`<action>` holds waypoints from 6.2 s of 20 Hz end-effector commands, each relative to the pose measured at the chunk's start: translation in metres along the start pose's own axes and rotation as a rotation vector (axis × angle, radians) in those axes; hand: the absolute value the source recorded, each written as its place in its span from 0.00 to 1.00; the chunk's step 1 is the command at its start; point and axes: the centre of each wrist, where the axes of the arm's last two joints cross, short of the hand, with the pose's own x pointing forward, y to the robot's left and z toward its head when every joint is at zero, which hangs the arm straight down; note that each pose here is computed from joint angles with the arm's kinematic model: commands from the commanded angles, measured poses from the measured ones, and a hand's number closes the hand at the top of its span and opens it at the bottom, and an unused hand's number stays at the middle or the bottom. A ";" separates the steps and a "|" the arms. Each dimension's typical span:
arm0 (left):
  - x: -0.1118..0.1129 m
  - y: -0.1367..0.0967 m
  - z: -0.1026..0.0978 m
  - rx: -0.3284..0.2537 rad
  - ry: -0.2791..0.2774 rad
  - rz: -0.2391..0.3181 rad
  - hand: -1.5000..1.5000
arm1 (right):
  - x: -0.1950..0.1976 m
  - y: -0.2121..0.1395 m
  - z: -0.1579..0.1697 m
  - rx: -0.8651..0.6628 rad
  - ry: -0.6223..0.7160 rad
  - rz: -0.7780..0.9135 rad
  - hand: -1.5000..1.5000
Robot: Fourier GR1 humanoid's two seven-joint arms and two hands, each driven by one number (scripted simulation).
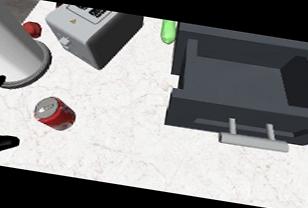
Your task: Pick up the can, place it into the drawer and close the drawer
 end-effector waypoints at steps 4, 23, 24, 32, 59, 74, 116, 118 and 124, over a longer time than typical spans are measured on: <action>-0.033 0.008 -0.035 0.031 0.023 -0.017 0.00 | 0.004 -0.008 0.028 0.003 0.010 0.000 0.00; -0.139 0.053 -0.039 0.167 0.054 -0.068 0.00 | 0.003 -0.027 0.025 0.010 0.000 0.005 0.00; -0.127 0.040 -0.042 0.168 0.055 -0.069 0.00 | 0.015 -0.011 0.005 -0.011 0.009 0.003 0.00; -0.186 0.076 -0.020 0.160 0.092 -0.076 0.00 | 0.003 -0.009 0.010 0.024 -0.009 0.006 0.00; -0.220 0.056 -0.081 0.077 0.118 0.164 1.00 | 0.022 -0.022 0.037 0.033 0.015 -0.016 0.00; -0.190 -0.021 -0.103 -0.142 -0.004 0.191 1.00 | 0.015 -0.017 0.051 0.011 0.014 -0.035 0.00; 0.052 -0.289 -0.138 -0.279 -0.159 0.013 1.00 | 0.023 -0.014 0.025 0.001 0.001 -0.052 0.00; 0.042 -0.299 -0.144 -0.271 -0.156 0.014 1.00 | 0.030 -0.015 0.026 0.020 0.000 -0.056 0.00; 0.050 -0.324 -0.153 -0.287 -0.171 -0.006 1.00 | 0.029 0.009 0.013 -0.012 -0.013 -0.075 0.00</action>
